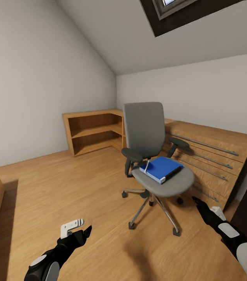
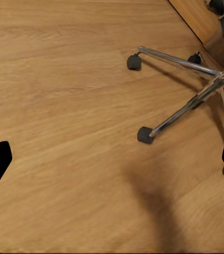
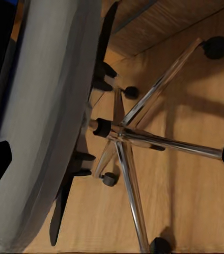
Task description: In the bedroom, organize the workspace by keeping the computer under the desk, ensuring the monitor is on the desk, placing the keyboard on the desk next to the monitor, placing the mouse on the desk next to the keyboard, moving the folder from the swivel chair onto the desk next to the mouse, stacking the notebook on top of the folder with the pen on top of the notebook, and positioning the swivel chair next to the desk.
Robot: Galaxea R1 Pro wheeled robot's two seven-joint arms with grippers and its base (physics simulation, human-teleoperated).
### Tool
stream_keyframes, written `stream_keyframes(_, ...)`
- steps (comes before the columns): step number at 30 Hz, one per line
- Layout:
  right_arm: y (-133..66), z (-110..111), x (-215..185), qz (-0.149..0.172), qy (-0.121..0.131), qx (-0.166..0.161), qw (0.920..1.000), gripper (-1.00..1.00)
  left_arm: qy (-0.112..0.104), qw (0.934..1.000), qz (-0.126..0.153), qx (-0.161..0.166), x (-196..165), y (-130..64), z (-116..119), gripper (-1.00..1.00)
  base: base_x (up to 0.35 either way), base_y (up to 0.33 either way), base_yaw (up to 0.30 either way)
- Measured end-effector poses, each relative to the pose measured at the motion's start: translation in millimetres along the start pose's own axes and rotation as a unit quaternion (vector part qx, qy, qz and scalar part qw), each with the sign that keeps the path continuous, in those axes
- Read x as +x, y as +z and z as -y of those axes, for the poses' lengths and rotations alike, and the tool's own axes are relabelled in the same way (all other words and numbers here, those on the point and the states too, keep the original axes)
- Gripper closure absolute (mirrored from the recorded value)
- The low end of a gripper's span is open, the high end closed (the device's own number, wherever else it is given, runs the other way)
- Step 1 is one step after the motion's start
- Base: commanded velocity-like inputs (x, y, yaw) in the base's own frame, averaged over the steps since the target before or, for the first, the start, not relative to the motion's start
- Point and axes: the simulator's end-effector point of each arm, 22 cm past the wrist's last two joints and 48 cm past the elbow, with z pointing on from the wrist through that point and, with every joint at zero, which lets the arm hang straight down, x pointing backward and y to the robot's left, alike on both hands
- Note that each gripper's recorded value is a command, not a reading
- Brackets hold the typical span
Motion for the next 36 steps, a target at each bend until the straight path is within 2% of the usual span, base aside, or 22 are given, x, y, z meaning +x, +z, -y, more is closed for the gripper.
stream_keyframes(8, 0.3, -1, -1, 0.007, -0.005, -0.001, 1.0, -1.0, 0.001, 1.0, 0.001, -0.002, 0, 0.1, 0, -1.0, -0.175, 0.0, 0.0)
stream_keyframes(9, 0.5, -2, 0, 0.02, -0.021, 0.001, 0.9996, -1.0, 0.003, 1.0, 0.0, -0.004, 1, 0.0, -1, -1.0, -0.021, 0.0, 0.0)
stream_keyframes(13, -0.7, -7, 10, 0.026, -0.046, 0.004, 0.9986, -1.0, 0.005, 1.0, -0.004, -0.005, 2, -1.0, 0, -1.0, -0.013, 0.0, 0.0)
stream_keyframes(17, -1.4, -9, 24, 0.022, -0.096, 0.012, 0.995, -1.0, 0.005, 0.9998, -0.016, -0.007, 4, -0.6, 2, -1.0, -0.005, 0.0, 0.0)
stream_keyframes(18, -2.5, -6, 34, 0.019, -0.127, 0.017, 0.9916, -1.0, 0.005, 0.9997, -0.022, -0.009, 7, 0.2, 1, -1.0, -0.002, 0.0, 0.0)
stream_keyframes(20, -4.7, -5, 45, 0.017, -0.157, 0.021, 0.9872, -1.0, 0.007, 0.9995, -0.027, -0.011, 8, 0.1, 2, -1.0, -0.001, 0.0, 0.0)
stream_keyframes(21, -10.6, 2, 64, 0.023, -0.214, 0.022, 0.9763, -1.0, 0.017, 0.9989, -0.039, -0.021, 16, 2.2, -3, -1.0, 0.0, 0.0, 0.0)
stream_keyframes(22, -13.1, 1, 69, 0.029, -0.225, 0.021, 0.9737, -1.0, 0.022, 0.9985, -0.043, -0.025, 18, 2.4, -4, -1.0, 0.0, 0.0, 0.0)
stream_keyframes(23, -22.9, 8, 85, 0.04, -0.254, 0.018, 0.9661, -1.0, 0.036, 0.9968, -0.06, -0.038, 31, 4.7, -12, -1.0, 0.0, 0.0, 0.0)
stream_keyframes(24, -32.6, 17, 98, 0.045, -0.267, 0.018, 0.9625, -1.0, 0.044, 0.995, -0.076, -0.046, 43, 6.4, -17, -1.0, 0.0, 0.0, 0.0)
stream_keyframes(25, -37.5, 19, 104, 0.047, -0.272, 0.018, 0.961, -1.0, 0.048, 0.9938, -0.086, -0.051, 50, 6.9, -20, -1.0, 0.0, 0.0, 0.0)
stream_keyframes(26, -50.5, 26, 124, 0.052, -0.288, 0.014, 0.9561, -1.0, 0.058, 0.9884, -0.125, -0.064, 84, 9.6, -32, -1.0, 0.0, 0.0, 0.0)
stream_keyframes(30, -60.9, 21, 132, 0.062, -0.299, 0.009, 0.9523, -1.0, 0.061, 0.984, -0.151, -0.073, 105, 8.7, -39, -1.0, 0.0, 0.0, 0.0)
stream_keyframes(33, -68.6, 20, 134, 0.068, -0.306, 0.008, 0.9496, -1.0, 0.062, 0.9834, -0.153, -0.076, 109, 8.2, -41, -1.0, 0.0, 0.0, 0.0)
stream_keyframes(34, -86.4, 37, 144, 0.071, -0.318, 0.016, 0.9455, -1.0, 0.065, 0.9837, -0.144, -0.086, 122, 10.9, -53, -1.0, 0.0, 0.0, 0.0)
stream_keyframes(35, -98.7, 49, 154, 0.065, -0.32, 0.023, 0.9449, -1.0, 0.072, 0.9824, -0.118, -0.126, 128, 11.1, -77, -1.0, 0.0, 0.0, 0.0)
stream_keyframes(36, -99.8, 48, 153, 0.064, -0.321, 0.024, 0.9448, -1.0, 0.073, 0.9822, -0.111, -0.133, 126, 10.4, -80, -1.0, 0.0, 0.0, 0.0)
